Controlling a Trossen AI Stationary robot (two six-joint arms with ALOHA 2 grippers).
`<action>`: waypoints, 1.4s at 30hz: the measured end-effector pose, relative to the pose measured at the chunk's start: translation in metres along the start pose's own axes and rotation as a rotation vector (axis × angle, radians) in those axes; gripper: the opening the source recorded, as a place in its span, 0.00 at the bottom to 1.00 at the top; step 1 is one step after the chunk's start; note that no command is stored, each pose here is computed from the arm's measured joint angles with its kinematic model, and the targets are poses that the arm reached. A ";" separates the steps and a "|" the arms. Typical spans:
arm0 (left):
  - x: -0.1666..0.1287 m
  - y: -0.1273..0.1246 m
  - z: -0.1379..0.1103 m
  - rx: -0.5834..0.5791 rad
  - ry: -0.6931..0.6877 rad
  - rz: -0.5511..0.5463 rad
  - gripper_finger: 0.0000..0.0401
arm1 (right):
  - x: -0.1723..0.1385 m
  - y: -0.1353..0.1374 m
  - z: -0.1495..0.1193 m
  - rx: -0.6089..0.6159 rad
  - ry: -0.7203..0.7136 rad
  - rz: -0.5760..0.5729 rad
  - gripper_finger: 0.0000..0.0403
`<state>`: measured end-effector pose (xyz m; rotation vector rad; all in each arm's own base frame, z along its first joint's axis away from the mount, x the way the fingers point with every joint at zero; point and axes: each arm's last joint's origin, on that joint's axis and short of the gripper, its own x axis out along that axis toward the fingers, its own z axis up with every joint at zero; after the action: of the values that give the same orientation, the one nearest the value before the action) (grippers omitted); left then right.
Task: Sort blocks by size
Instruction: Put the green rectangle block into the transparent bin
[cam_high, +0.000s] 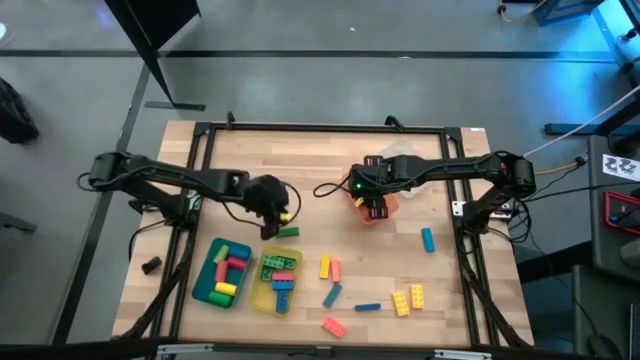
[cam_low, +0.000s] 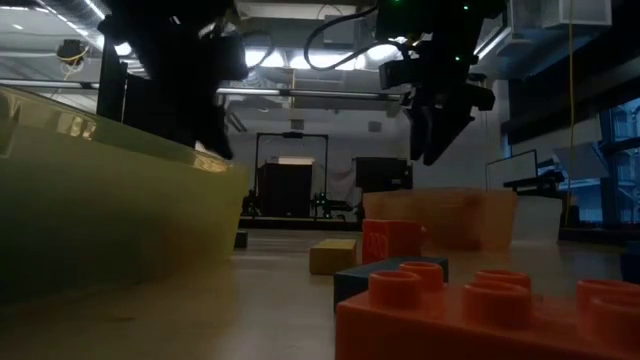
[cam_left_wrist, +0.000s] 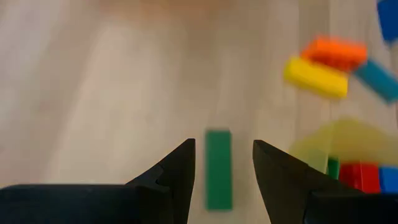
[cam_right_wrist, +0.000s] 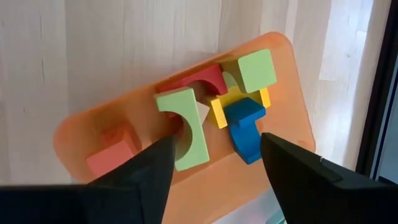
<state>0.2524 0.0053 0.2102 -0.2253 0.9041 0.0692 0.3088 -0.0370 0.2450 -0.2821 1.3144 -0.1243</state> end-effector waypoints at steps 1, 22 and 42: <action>0.005 -0.002 -0.002 0.011 0.032 -0.012 0.36 | 0.000 0.000 0.000 0.000 -0.002 0.000 0.59; 0.040 -0.007 -0.018 0.096 0.208 -0.023 0.36 | 0.000 -0.001 0.005 0.011 -0.049 -0.009 0.59; 0.058 0.014 -0.022 0.003 0.269 0.036 0.36 | 0.000 -0.001 0.005 0.013 -0.056 -0.012 0.59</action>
<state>0.2689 0.0117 0.1496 -0.2189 1.1765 0.0717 0.3141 -0.0375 0.2468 -0.2803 1.2561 -0.1337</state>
